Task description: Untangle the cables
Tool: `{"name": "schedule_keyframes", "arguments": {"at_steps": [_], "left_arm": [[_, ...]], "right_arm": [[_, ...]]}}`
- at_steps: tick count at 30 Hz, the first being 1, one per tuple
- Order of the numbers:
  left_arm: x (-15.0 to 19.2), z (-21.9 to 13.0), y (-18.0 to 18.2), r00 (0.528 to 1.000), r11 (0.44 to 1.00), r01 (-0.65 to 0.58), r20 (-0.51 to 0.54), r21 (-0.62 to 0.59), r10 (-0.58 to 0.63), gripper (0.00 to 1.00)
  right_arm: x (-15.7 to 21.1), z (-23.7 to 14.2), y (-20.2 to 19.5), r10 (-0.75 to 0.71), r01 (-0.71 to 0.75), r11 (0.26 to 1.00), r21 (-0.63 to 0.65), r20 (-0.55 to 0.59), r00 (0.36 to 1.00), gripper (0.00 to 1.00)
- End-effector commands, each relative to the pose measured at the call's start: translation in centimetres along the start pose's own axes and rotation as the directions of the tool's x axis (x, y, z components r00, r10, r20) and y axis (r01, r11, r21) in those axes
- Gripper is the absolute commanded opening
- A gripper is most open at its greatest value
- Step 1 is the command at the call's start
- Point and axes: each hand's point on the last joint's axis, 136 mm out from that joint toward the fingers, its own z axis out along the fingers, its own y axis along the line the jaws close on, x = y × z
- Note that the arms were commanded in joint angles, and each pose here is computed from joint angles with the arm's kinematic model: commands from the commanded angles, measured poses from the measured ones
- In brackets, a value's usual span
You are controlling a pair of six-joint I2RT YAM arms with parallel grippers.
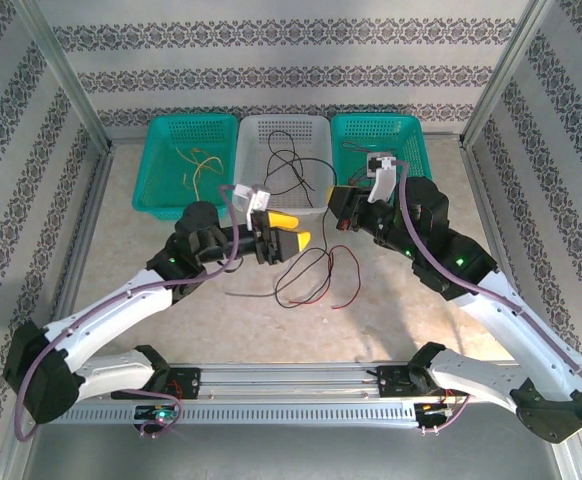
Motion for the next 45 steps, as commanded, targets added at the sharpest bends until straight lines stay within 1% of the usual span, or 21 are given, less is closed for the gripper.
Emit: {"name": "schedule_keyframes", "arguments": {"at_steps": [1,4,8,14,16,17,20,23,26,28,30,34,36,38,39,41,42,43,45], "left_arm": [[0.4,1.5,-1.6,0.999,0.995,-0.039,0.012,0.09,0.038,0.84],[1.8,2.8,0.0,0.999,0.998,-0.024,-0.021,0.061,0.026,0.83],[2.8,3.5,1.3,0.999,0.999,-0.014,-0.052,0.031,0.016,0.8],[4.4,4.0,2.2,0.996,0.999,0.021,-0.085,0.042,-0.017,0.72],[5.1,4.2,2.5,0.995,0.998,0.041,-0.096,0.048,-0.037,0.66],[5.3,4.3,2.7,0.994,0.998,0.05,-0.099,0.046,-0.045,0.62],[5.7,4.4,3.1,0.992,0.997,0.068,-0.105,0.043,-0.063,0.45],[5.7,4.4,3.2,0.993,0.996,0.073,-0.099,0.042,-0.069,0.25],[5.4,4.2,3.4,0.994,0.998,0.061,-0.089,0.016,-0.059,0.01],[4.8,3.6,2.9,0.997,0.999,0.031,-0.071,0.013,-0.03,0.0],[3.9,2.8,2.1,1.0,1.0,0.0,-0.029,0.021,0.001,0.0],[2.9,1.5,0.6,0.999,0.999,-0.028,0.017,0.045,0.027,0.0],[2.7,1.2,0.1,0.999,0.998,-0.02,0.028,0.065,0.018,0.0],[2.3,1.1,-0.2,0.999,0.997,-0.016,0.045,0.073,0.012,0.0],[2.1,1.0,-0.2,0.999,0.998,-0.015,0.051,0.068,0.011,0.0],[1.7,1.1,0.4,0.998,1.0,-0.011,0.06,0.029,0.009,0.0],[1.4,1.2,1.2,0.998,1.0,-0.002,0.062,-0.014,0.003,0.0],[0.9,1.2,2.1,0.998,0.998,0.01,0.068,-0.068,-0.005,0.0],[-0.2,0.9,3.6,0.996,0.99,0.018,0.091,-0.14,-0.006,0.0]], "right_arm": [[-2.7,-0.7,2.8,0.036,-0.029,0.995,-0.093,0.078,0.996,0.0],[-3.8,-0.9,3.4,0.05,-0.038,0.993,-0.112,0.107,0.993,0.0],[-4.6,-1.1,3.7,0.06,-0.045,0.992,-0.12,0.123,0.991,0.0],[-5.6,-1.5,2.5,0.094,-0.079,0.992,-0.101,0.159,0.983,0.0],[-6.0,-1.7,1.8,0.125,-0.109,0.989,-0.099,0.173,0.977,0.0],[-6.2,-1.8,1.5,0.137,-0.12,0.988,-0.1,0.179,0.974,0.0],[-6.5,-2.1,0.4,0.176,-0.161,0.983,-0.091,0.197,0.964,0.0],[-6.7,-2.4,-1.0,0.215,-0.203,0.976,-0.077,0.213,0.953,0.0],[-6.4,-2.7,-3.0,0.242,-0.242,0.97,-0.031,0.227,0.943,0.0],[-5.7,-2.9,-5.8,0.271,-0.291,0.956,0.047,0.244,0.931,0.0],[-4.5,-3.1,-9.1,0.333,-0.369,0.922,0.114,0.25,0.909,0.0],[-1.4,-2.6,-14.9,0.484,-0.525,0.834,0.17,0.231,0.844,0.0],[-0.1,-2.1,-16.1,0.51,-0.548,0.816,0.185,0.214,0.833,0.0],[0.9,-1.5,-16.3,0.52,-0.547,0.816,0.185,0.177,0.836,0.0],[1.3,-1.3,-16.2,0.522,-0.544,0.82,0.179,0.157,0.838,0.03],[1.8,-1.1,-16.0,0.516,-0.532,0.828,0.18,0.129,0.847,0.22],[2.2,-1.3,-16.0,0.506,-0.52,0.832,0.193,0.119,0.854,0.34],[2.5,-1.6,-16.1,0.493,-0.506,0.837,0.21,0.114,0.863,0.43],[3.3,-2.4,-16.7,0.468,-0.479,0.838,0.261,0.107,0.877,0.53]]}}
